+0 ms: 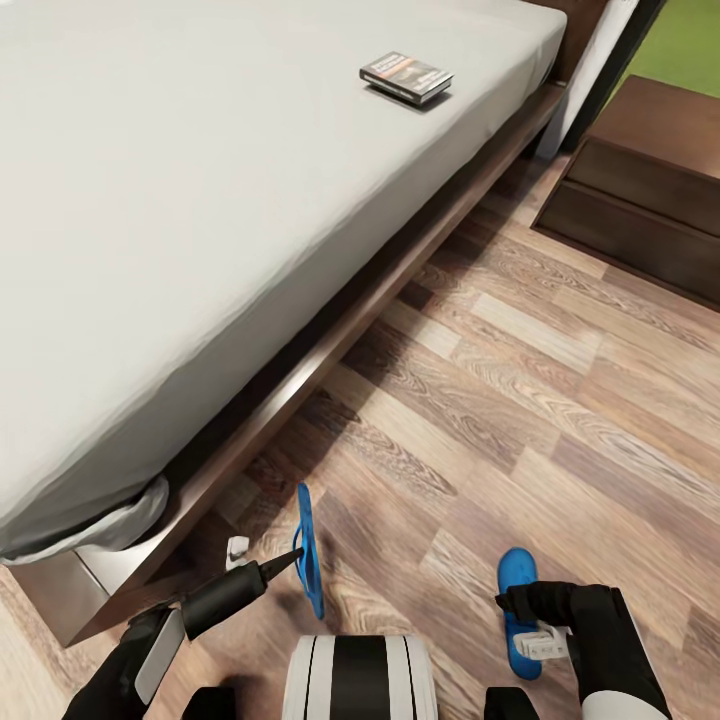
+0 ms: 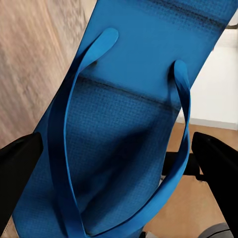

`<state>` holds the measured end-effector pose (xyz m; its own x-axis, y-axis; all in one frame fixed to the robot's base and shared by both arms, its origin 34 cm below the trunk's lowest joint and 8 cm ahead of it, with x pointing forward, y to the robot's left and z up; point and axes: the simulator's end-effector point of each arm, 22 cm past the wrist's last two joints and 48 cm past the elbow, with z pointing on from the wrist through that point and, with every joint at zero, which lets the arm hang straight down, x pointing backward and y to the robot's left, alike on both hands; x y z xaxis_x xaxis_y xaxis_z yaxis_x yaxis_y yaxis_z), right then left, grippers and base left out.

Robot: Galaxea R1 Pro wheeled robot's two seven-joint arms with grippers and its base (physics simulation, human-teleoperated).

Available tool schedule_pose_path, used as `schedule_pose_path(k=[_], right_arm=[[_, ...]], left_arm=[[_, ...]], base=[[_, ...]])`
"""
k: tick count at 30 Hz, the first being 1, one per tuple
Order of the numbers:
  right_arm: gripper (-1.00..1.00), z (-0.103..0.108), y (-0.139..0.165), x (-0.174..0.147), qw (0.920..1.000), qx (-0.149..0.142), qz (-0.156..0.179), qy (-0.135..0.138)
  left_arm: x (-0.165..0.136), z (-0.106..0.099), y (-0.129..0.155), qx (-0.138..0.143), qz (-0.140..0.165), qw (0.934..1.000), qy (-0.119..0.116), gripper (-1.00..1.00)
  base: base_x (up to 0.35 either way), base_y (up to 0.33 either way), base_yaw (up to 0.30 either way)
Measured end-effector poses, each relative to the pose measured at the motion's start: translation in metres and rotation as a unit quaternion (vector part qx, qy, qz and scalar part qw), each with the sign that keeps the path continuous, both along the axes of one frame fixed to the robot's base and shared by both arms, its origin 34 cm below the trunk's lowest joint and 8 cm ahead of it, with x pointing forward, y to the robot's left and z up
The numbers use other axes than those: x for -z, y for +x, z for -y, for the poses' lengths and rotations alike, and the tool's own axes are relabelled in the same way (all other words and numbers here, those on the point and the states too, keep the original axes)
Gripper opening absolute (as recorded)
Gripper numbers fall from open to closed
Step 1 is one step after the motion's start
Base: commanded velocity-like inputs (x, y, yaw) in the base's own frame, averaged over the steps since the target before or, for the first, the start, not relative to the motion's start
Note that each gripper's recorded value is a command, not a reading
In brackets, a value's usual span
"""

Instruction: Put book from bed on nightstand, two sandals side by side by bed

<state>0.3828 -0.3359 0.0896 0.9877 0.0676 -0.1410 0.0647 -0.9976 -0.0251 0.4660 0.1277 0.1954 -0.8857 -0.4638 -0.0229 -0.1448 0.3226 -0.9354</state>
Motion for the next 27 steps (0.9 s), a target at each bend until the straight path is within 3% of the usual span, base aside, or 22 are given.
schedule_pose_path(k=[27], right_arm=[[1.00, 0.0009, 0.0007, -0.0001, 1.0000, 0.000, 0.001, -0.001]], left_arm=[[0.0004, -0.0005, 0.0003, -0.001, 0.000, 1.0000, 0.000, -1.00]], base=[[0.012, 0.000, 0.000]])
